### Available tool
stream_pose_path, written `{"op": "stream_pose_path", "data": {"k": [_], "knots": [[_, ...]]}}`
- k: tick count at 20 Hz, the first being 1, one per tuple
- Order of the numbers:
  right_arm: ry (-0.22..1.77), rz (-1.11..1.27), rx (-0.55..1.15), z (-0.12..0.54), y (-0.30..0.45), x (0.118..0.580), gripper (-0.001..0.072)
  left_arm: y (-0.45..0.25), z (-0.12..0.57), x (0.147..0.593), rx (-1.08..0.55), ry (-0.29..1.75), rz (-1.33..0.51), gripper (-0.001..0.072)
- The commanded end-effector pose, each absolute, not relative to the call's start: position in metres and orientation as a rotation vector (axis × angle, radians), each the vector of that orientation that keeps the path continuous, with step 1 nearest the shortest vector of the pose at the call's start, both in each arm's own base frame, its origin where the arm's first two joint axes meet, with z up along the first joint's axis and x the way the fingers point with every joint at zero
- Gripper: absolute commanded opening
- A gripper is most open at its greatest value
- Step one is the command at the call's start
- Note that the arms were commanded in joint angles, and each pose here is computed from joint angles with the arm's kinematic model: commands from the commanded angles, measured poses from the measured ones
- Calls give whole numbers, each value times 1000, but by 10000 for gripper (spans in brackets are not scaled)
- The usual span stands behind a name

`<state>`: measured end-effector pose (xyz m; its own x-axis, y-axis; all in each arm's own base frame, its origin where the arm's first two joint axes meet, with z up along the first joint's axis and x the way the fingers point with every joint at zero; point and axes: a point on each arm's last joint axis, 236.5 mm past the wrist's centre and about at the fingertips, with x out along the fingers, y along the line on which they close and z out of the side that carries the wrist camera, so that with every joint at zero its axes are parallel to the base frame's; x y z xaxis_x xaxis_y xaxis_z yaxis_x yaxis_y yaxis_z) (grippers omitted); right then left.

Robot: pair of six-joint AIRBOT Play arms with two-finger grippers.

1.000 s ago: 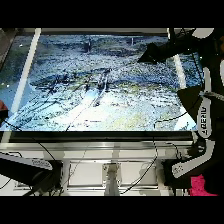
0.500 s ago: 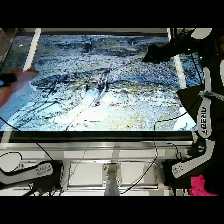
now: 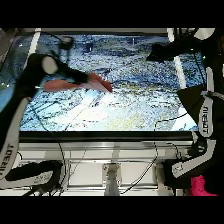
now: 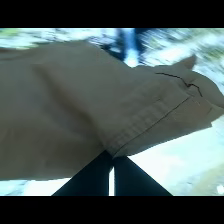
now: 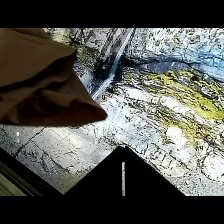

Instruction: Fold the clothes and pants, and hang the long-sleeved shirts on hangers.

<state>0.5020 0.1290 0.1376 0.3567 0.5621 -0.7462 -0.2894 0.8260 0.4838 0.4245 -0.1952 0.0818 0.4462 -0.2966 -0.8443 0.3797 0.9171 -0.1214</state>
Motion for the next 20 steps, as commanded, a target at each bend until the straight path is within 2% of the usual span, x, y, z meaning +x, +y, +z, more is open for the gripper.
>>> {"op": "stream_pose_path", "data": {"k": [1,4,7,8,9,10,13,14,15,16,18,20], "knots": [[1078,522,312,137,105,503,11,-298,29,374,173,1136,-591,16],[1072,472,352,138,77,508,11,-345,8,328,273,1182,-701,17],[1030,448,404,144,58,516,36,-356,12,294,334,1217,-755,41],[1014,442,417,146,54,519,54,-352,14,286,349,1240,-758,190],[1004,432,429,147,51,521,161,-345,18,279,362,1264,-757,420],[998,422,446,148,50,524,225,-340,23,275,373,1275,-754,451],[998,471,491,148,64,526,231,-300,48,294,494,1192,-650,437],[1013,500,509,146,73,524,230,-282,60,308,550,1144,-589,303],[1039,529,525,141,82,520,229,-264,71,321,603,1097,-526,69],[1071,555,540,134,91,516,225,-245,82,335,657,1053,-460,17],[1154,616,576,114,111,505,215,-210,98,359,676,1009,-355,17],[1232,723,622,95,142,493,216,-179,99,373,597,1041,-309,16]]}}
